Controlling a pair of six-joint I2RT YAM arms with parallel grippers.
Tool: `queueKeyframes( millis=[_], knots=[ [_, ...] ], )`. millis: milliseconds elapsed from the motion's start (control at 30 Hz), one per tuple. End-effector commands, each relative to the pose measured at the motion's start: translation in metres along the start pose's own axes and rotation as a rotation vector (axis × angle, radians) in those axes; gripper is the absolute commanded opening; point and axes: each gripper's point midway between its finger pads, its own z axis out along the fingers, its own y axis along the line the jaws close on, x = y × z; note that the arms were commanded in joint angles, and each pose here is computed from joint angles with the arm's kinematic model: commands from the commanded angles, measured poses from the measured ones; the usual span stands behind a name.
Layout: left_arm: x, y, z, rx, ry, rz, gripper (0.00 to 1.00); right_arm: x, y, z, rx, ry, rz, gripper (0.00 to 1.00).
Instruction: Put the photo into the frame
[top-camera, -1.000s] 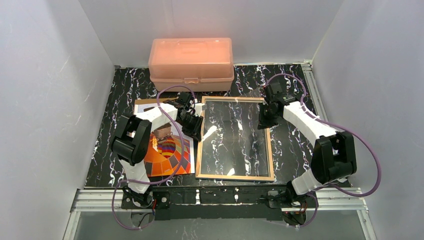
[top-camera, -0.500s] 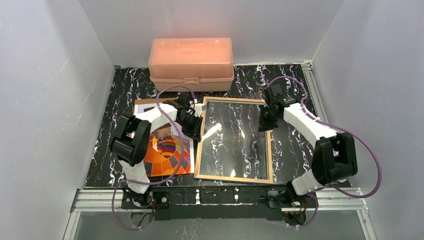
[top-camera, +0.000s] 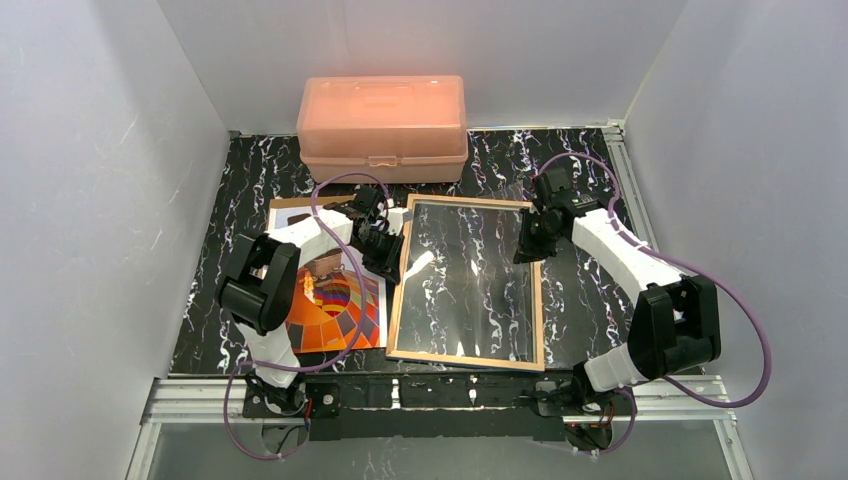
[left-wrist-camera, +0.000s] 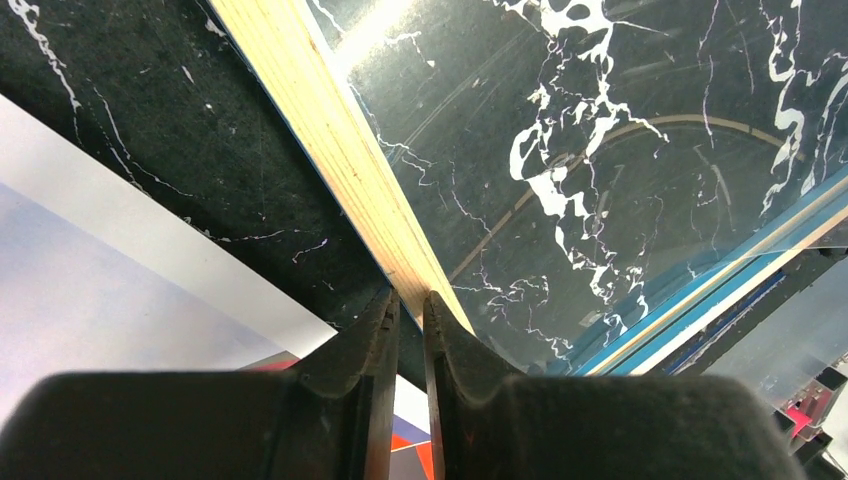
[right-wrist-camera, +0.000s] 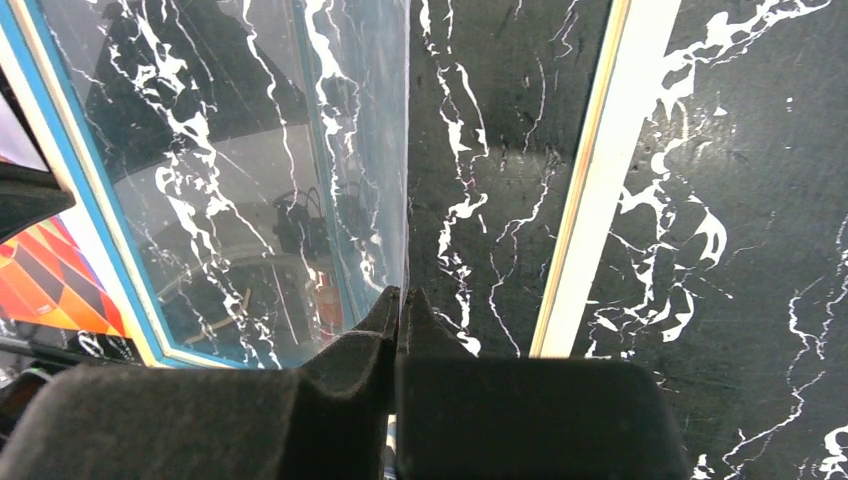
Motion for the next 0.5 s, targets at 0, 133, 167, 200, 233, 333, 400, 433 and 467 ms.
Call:
queueKeyframes(
  millis=[0,133,167,200,233,333,400,433,467],
  knots=[
    [0.015,0.01,-0.001,-0.049,0.031,0.019,0.12,0.007,0.022,-0.017,-0.11,0.052,0.047,0.01],
    [0.017,0.012,0.0,-0.056,0.032,0.024,0.1,0.001,0.034,-0.029,-0.195,0.046,0.078,0.01],
    [0.017,0.012,0.0,-0.058,0.032,0.024,0.1,0.0,0.037,-0.033,-0.213,0.042,0.081,0.01],
    [0.017,0.013,0.0,-0.061,0.032,0.024,0.1,-0.001,0.039,-0.035,-0.23,0.039,0.092,0.01],
    [0.018,0.014,0.0,-0.064,0.035,0.024,0.1,-0.002,0.042,-0.039,-0.25,0.035,0.096,0.01],
    [0.018,0.016,0.0,-0.074,0.037,0.029,0.09,-0.004,0.047,-0.047,-0.289,0.014,0.11,0.01],
    [0.019,0.017,0.001,-0.08,0.043,0.031,0.09,-0.005,0.049,-0.051,-0.304,0.007,0.12,0.01],
    [0.019,0.018,0.001,-0.083,0.042,0.032,0.08,-0.004,0.049,-0.052,-0.31,0.006,0.123,0.01],
    [0.019,0.019,0.001,-0.085,0.044,0.03,0.08,-0.003,0.049,-0.053,-0.311,0.009,0.128,0.01]
  ],
)
